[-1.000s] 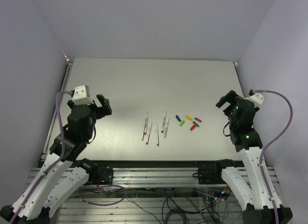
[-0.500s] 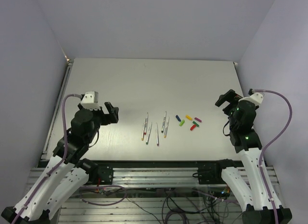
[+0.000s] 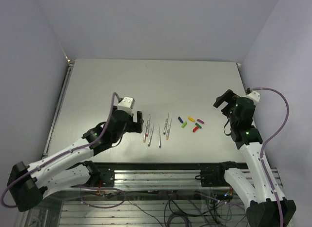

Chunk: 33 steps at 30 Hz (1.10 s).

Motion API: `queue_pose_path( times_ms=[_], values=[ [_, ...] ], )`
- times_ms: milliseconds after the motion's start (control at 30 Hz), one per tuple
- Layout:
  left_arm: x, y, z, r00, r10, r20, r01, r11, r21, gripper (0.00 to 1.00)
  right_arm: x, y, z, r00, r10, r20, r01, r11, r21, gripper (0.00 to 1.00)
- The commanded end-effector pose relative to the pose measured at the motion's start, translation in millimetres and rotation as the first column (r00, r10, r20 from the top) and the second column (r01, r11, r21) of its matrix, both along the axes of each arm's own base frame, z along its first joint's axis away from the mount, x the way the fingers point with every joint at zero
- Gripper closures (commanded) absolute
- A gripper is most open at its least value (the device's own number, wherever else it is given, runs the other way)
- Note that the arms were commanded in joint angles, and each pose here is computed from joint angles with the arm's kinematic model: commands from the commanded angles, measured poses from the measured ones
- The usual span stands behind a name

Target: Insert the pens into the pen caps

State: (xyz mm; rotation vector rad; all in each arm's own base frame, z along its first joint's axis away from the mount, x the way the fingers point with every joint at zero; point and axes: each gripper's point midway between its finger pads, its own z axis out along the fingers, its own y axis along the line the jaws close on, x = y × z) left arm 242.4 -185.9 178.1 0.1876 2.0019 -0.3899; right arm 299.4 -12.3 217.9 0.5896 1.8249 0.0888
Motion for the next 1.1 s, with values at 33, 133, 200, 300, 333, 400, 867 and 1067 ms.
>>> queue_pose_path(
  times_ms=[33,133,200,300,333,400,867,1067],
  values=[
    [17.8,-16.1,14.1,0.996,0.059,0.064,-0.055,0.996,-0.064,0.01,-0.3,9.4,14.3,0.997,0.067,0.036,-0.067,0.998,-0.003,0.00],
    [15.7,-14.6,-0.8,0.997,0.065,0.027,-0.064,0.997,-0.039,0.01,-5.8,11.9,12.1,0.995,0.089,0.040,-0.089,0.996,-0.009,0.00],
    [12.1,-14.9,-7.5,0.999,0.050,0.012,-0.049,0.998,-0.033,0.02,-8.2,12.0,9.4,0.994,0.099,0.051,-0.098,0.995,-0.023,0.04],
    [7.9,-9.0,-13.5,0.997,0.082,-0.008,-0.083,0.994,-0.067,0.01,-7.4,13.9,1.3,0.992,0.119,0.041,-0.117,0.992,-0.037,0.21],
    [5.9,-7.0,-15.6,0.996,0.090,-0.014,-0.090,0.993,-0.076,0.01,-5.7,17.0,-2.2,0.990,0.142,0.029,-0.140,0.989,-0.043,0.28],
    [2.6,-2.8,-21.5,0.994,0.103,-0.031,-0.106,0.991,-0.081,0.02,-1.4,21.5,-9.8,0.985,0.174,-0.003,-0.174,0.983,-0.048,0.41],
    [-12.0,-5.7,-70.3,0.988,0.070,-0.140,-0.073,0.997,-0.017,0.01,18.9,33.7,-40.4,0.948,0.280,-0.152,-0.295,0.952,-0.081,0.49],
    [-11.2,-11.9,-91.8,0.985,0.090,-0.149,-0.083,0.995,0.046,0.25,19.0,40.7,-53.3,0.934,0.311,-0.176,-0.326,0.944,-0.058,0.49]
  ],
)
